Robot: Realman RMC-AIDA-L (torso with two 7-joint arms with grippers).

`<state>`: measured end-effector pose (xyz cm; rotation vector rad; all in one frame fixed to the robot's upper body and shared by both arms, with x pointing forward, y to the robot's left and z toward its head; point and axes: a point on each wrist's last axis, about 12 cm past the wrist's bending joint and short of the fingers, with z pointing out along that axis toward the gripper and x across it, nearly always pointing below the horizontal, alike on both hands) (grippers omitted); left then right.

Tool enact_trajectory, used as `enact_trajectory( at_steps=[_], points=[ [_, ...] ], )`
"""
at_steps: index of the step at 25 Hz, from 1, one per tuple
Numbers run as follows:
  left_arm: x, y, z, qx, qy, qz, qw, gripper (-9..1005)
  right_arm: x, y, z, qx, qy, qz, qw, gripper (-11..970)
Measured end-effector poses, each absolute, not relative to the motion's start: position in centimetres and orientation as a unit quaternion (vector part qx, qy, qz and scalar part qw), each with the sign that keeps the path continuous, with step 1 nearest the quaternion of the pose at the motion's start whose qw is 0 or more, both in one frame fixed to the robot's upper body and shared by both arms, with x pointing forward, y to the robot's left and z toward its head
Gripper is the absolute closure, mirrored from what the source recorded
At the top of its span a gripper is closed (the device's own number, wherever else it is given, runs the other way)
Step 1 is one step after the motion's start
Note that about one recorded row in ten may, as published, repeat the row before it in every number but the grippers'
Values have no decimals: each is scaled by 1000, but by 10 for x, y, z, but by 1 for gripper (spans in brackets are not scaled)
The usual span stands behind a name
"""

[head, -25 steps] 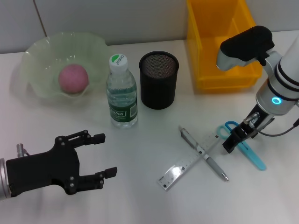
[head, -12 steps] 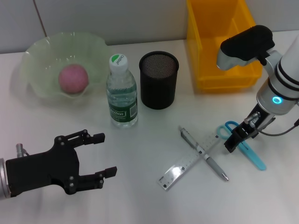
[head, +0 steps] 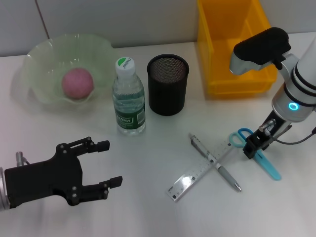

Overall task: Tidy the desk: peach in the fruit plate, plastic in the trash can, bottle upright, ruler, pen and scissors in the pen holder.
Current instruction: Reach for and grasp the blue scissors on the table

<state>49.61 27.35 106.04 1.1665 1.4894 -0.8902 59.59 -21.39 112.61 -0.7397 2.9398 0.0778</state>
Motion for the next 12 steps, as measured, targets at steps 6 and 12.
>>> enact_trajectory(
  at_steps=[6,12],
  points=[
    [496,274,1060,482,616,-369,501,188,595,-214,1126,-244,968,26,52,533],
    [496,274,1060,483,616,-369,501,188,595,-213,1127,-243,968,25,51,534]
  ],
)
